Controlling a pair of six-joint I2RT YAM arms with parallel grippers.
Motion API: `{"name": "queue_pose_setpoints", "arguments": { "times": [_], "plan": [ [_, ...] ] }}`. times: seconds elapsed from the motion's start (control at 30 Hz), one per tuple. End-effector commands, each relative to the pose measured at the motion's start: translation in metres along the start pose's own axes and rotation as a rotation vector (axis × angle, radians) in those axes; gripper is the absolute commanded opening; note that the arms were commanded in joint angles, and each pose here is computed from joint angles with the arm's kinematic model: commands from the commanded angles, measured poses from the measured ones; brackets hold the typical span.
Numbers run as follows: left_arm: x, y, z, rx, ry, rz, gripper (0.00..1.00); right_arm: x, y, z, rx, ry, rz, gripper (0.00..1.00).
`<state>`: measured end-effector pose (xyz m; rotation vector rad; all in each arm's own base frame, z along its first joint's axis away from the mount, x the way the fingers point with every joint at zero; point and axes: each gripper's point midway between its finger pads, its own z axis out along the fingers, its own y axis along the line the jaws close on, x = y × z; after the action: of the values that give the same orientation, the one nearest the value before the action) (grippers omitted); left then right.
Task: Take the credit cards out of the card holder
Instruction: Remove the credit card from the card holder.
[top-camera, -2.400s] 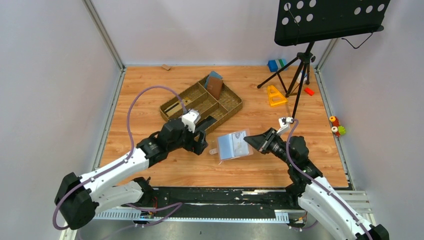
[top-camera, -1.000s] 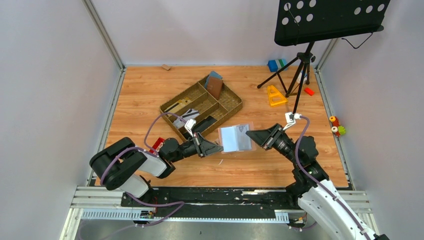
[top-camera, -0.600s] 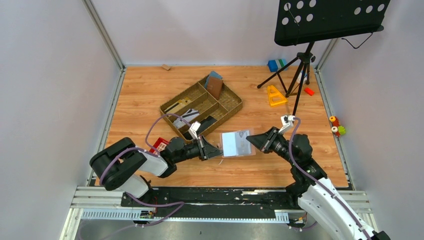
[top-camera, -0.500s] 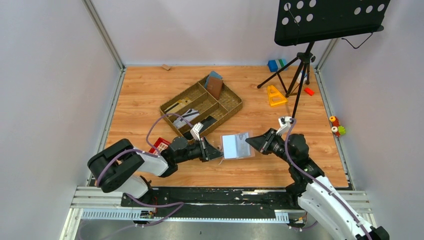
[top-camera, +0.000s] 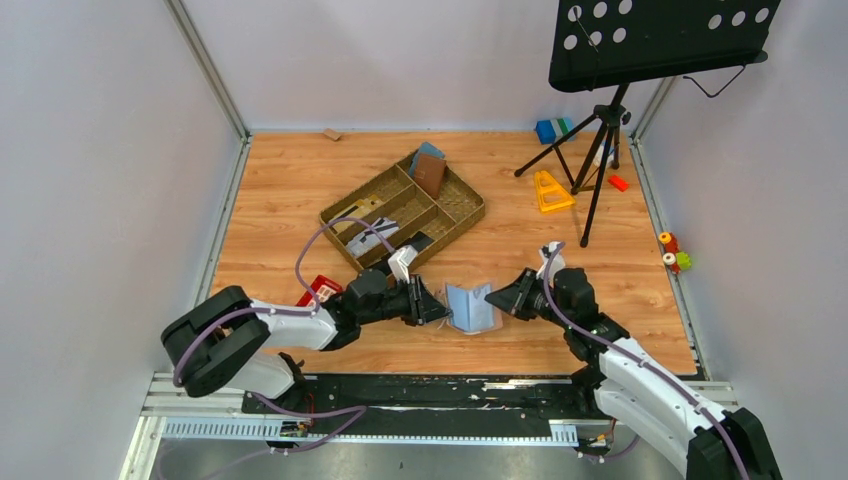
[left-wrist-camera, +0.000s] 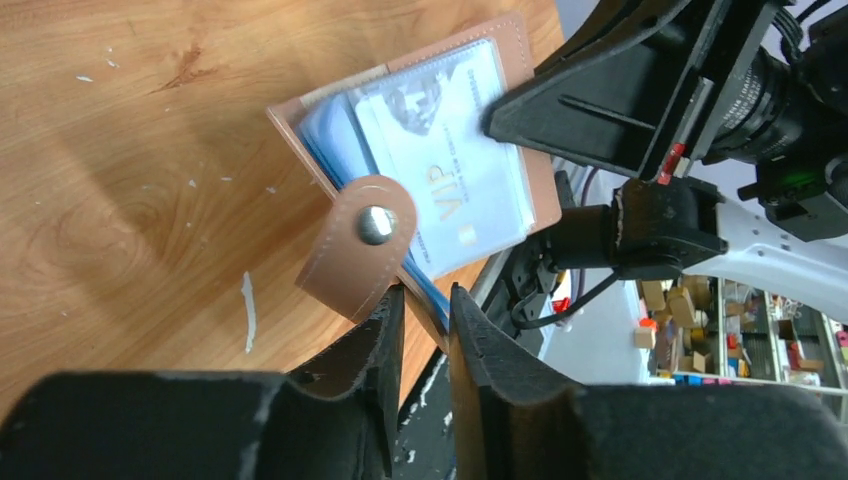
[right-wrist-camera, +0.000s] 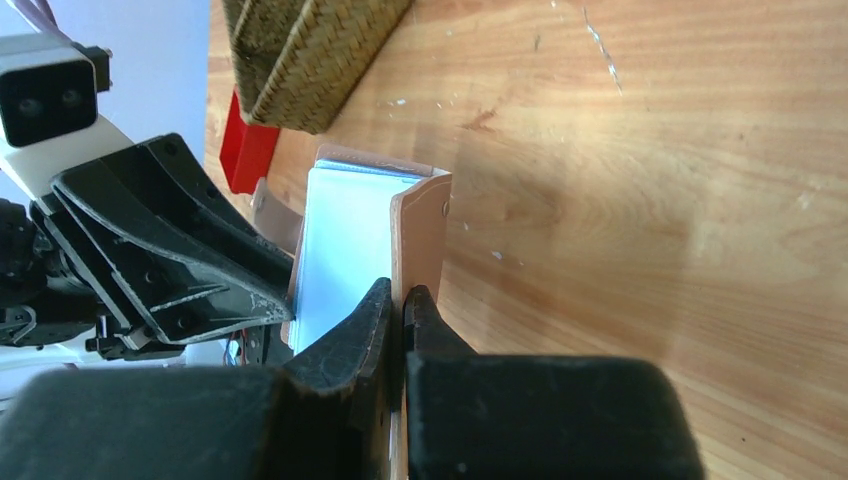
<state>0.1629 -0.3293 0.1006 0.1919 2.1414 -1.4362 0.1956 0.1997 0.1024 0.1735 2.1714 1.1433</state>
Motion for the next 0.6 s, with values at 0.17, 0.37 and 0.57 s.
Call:
{"name": "queue_pose_setpoints", "arguments": {
  "times": [0.17,0.37,0.57],
  "plan": [
    [-0.001,-0.002,0.026,0.083,-0.009,-0.05,0.49,0.006,0.011,-0.002,-0.085,-0.014,0.022,0.0],
    [0.0,-0.003,0.03,0.135,-0.03,-0.098,0.61,0.006,0.004,-0.004,-0.056,-0.029,0.019,0.0],
    [-0.007,-0.009,0.02,0.183,-0.067,-0.13,0.71,0.005,0.001,-0.006,-0.039,-0.045,0.012,0.0]
  ]
}}
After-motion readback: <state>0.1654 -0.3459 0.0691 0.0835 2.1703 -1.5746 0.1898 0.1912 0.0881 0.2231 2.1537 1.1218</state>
